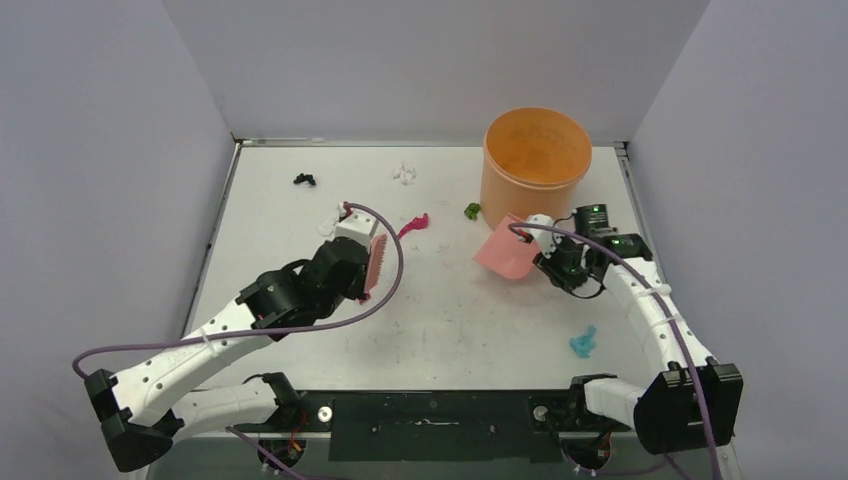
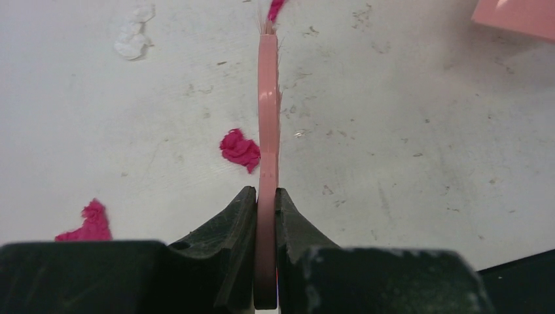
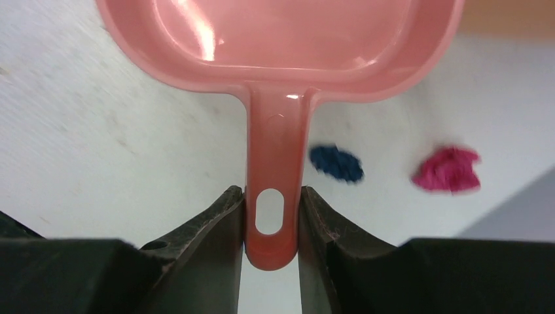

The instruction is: Sweep away the paper scraps from the table

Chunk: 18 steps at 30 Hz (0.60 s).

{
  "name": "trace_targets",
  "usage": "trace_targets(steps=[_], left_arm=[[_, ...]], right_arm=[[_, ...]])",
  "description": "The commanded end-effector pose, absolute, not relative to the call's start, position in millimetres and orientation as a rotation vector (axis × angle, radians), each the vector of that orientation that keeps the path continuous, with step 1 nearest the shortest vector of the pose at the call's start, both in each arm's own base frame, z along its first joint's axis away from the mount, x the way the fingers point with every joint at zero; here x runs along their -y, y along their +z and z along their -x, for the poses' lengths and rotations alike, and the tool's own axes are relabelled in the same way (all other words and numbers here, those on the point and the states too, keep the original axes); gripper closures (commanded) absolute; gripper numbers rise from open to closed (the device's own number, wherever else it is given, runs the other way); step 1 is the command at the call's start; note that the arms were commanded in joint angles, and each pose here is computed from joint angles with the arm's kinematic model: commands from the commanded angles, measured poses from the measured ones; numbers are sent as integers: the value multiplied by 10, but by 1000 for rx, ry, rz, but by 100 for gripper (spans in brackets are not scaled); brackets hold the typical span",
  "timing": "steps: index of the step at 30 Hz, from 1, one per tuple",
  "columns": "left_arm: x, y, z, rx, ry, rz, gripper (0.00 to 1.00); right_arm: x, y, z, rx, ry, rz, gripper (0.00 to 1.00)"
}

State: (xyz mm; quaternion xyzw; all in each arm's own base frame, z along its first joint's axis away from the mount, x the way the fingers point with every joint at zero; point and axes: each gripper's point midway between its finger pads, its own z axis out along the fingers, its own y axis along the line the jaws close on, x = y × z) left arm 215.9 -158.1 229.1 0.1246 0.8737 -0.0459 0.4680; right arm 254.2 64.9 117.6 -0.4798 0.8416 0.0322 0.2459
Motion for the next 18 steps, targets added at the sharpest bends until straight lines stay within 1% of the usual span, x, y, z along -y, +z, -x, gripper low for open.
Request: trace_targets(steps=[1, 6, 9, 11, 15, 18], left_arm=[[2252, 2663, -2298, -2049, -445, -304, 100], [3042, 2747, -2396, -1996, -824, -192, 100], [3502, 2772, -2461, -1972, -995, -133, 100], [3855, 2913, -2490, -1913, -1111, -131, 100], [4501, 2984, -2490, -1872, -1243, -170, 100], [4921, 3021, -2492, -1847, -1338, -172, 100]], right_arm=[[-73, 1458, -2377, -2302, 96, 1285, 95], [774, 1689, -2249, -2369, 52, 1008, 95], [1223, 1780, -2099, -2399, 60, 803, 95], [1491, 1842, -1998, -2403, 91, 674, 95], [1978, 1848, -1844, -2431, 136, 410, 95], [2132, 1774, -1767, -2444, 147, 349, 95]])
